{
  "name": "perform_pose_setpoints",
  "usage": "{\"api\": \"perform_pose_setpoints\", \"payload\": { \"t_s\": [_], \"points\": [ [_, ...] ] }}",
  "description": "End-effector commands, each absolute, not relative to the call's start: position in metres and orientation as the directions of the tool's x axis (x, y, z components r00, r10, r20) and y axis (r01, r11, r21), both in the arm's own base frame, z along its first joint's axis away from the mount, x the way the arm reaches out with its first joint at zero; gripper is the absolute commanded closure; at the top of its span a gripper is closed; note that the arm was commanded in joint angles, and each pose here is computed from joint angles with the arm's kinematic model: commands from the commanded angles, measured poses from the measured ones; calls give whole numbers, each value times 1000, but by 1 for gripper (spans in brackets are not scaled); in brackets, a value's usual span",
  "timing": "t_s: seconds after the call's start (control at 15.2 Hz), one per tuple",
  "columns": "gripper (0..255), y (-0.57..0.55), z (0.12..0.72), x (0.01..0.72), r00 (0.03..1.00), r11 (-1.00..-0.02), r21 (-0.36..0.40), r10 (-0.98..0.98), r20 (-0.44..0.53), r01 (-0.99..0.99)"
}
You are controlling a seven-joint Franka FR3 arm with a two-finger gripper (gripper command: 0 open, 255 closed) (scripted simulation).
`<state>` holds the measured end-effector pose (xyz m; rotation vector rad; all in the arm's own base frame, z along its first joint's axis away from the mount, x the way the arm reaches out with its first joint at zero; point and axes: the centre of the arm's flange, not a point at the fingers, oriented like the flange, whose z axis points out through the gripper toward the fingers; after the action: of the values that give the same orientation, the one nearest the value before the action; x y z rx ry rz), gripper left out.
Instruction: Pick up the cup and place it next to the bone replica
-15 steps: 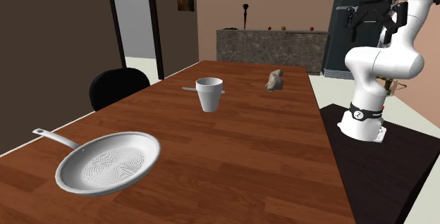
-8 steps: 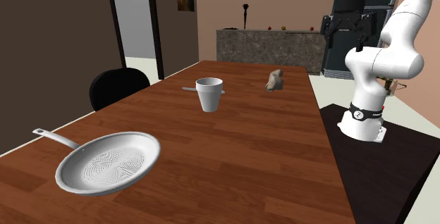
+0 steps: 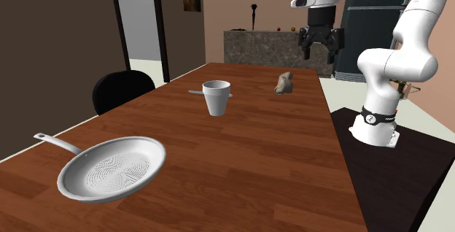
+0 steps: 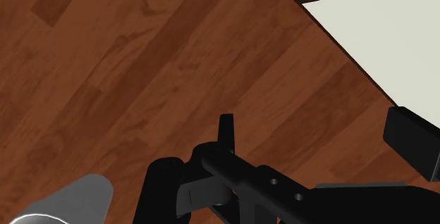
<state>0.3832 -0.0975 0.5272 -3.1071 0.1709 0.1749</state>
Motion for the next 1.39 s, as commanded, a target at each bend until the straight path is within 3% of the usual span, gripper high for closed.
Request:
{"api": "perform_pose_setpoints", "payload": {
  "t_s": [0.0, 1.32],
  "points": [
    [0, -118, 518, 397, 988, -994, -14, -107, -108, -109],
    [0, -318, 437, 534, 993, -994, 15, -107, -59, -106]
  ]
}}
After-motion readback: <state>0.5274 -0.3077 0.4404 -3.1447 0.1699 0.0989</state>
